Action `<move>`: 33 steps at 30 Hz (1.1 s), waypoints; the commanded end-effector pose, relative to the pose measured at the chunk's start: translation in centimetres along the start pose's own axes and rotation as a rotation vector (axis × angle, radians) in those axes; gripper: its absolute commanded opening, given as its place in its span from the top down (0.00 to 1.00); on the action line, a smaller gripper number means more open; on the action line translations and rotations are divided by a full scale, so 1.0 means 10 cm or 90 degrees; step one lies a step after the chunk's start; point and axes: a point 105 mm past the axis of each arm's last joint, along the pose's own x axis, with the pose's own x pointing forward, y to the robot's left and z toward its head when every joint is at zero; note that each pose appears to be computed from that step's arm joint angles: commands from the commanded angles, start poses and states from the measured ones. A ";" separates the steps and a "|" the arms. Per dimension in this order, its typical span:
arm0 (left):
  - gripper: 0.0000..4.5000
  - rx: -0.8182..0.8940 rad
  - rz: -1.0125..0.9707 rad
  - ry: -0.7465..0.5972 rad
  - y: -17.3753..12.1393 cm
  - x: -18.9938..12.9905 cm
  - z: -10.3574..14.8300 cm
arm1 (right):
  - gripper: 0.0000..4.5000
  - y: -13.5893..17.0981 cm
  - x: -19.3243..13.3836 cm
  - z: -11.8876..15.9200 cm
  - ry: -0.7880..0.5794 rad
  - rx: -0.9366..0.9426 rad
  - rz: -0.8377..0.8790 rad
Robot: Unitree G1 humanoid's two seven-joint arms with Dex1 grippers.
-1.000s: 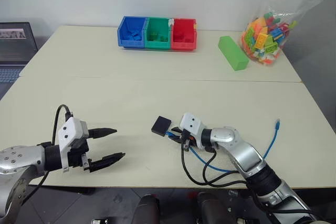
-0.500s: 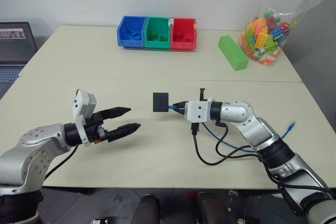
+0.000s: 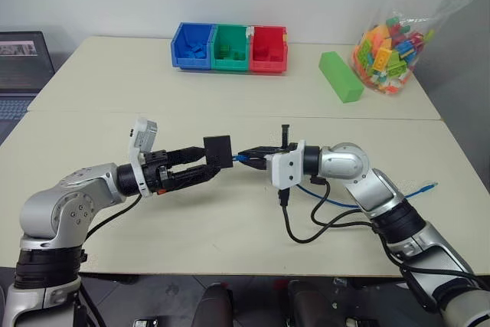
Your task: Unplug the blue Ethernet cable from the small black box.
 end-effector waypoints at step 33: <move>0.83 0.011 -0.138 0.038 -0.24 0.07 0.04 | 0.50 0.12 -0.28 0.29 -0.033 0.117 0.090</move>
